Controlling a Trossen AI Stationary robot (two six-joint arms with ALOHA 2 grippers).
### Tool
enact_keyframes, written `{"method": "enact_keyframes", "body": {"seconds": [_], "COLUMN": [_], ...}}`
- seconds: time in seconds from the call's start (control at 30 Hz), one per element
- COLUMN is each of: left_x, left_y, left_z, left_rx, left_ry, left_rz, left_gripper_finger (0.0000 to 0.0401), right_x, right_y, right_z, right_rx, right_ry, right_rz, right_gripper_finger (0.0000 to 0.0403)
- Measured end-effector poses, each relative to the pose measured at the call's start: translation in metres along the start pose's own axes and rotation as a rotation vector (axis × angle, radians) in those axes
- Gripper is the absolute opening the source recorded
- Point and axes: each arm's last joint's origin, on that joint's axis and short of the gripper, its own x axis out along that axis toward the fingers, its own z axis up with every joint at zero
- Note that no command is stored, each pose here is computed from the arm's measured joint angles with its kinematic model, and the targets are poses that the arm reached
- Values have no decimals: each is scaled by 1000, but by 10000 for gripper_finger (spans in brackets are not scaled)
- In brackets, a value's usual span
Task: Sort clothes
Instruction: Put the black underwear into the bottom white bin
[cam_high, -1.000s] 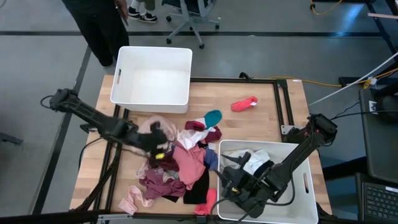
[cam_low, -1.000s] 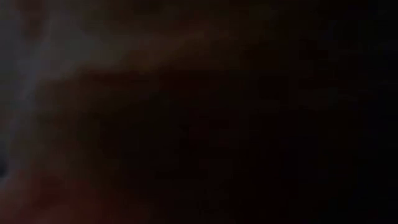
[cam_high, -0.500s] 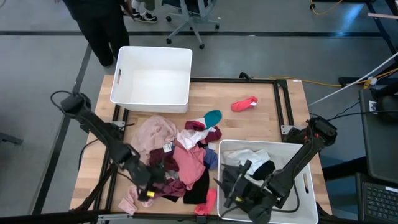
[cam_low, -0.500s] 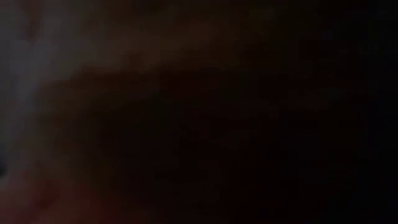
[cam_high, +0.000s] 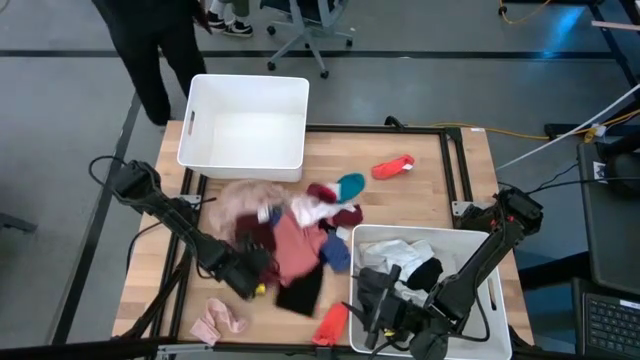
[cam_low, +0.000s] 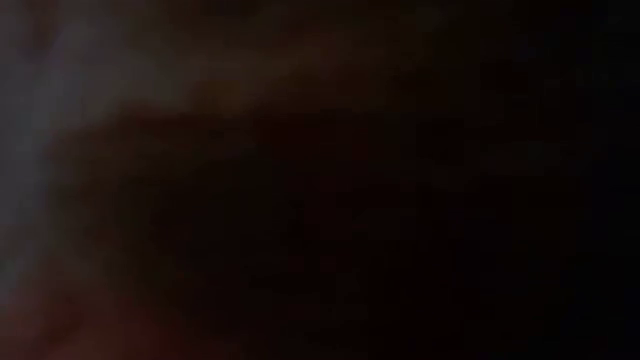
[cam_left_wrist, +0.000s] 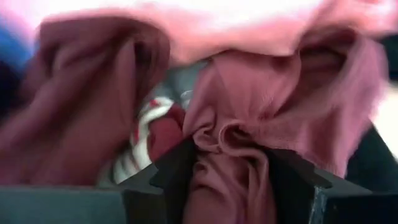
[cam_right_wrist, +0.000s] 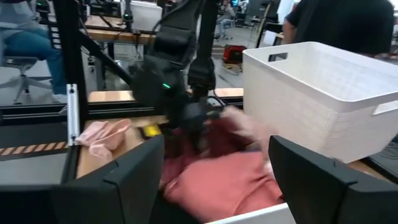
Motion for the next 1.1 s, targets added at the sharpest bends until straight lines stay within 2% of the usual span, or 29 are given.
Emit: {"method": "enact_keyframes", "body": {"seconds": [0.13,0.27,0.3,0.37,0.53,0.6,0.67,0.73,0.8,0.9,1.0,1.03,1.1], "left_x": [-18,-47,-54,-65,-82,-82,-79,-72,-63,-60,-73,-77,-86], "left_y": [23,37,37,29,-12,-24,-29,-26,-12,22,48,51,49], "left_z": [0,10,14,22,44,48,46,40,27,8,-2,-2,3], "left_rx": [-88,-207,-236,-243,-121,-77,-56,-38,-33,-157,-306,-343,-385], "left_ry": [1,-135,-181,-281,-523,-575,-573,-498,-360,-169,-108,-117,-170], "left_rz": [149,241,221,108,-253,-311,-309,-259,-134,110,304,325,274], "left_gripper_finger": [169,169,169,169,169,169,169,169,169,169,169,169,169], "right_x": [1,4,5,6,9,9,9,9,9,8,9,9,9], "right_y": [2,7,9,11,15,16,16,16,16,16,16,16,16], "right_z": [-3,-13,-15,-19,-26,-27,-27,-27,-27,-27,-27,-27,-27], "right_rx": [12,-15,-19,-23,-30,-30,-31,-31,-32,-33,-33,-34,-35], "right_ry": [2,12,14,16,18,19,20,22,22,25,27,27,28], "right_rz": [2,-1,-1,-2,-3,-3,0,5,6,12,18,18,18], "right_gripper_finger": [289,289,289,289,289,289,289,289,289,289,289,289,289]}}
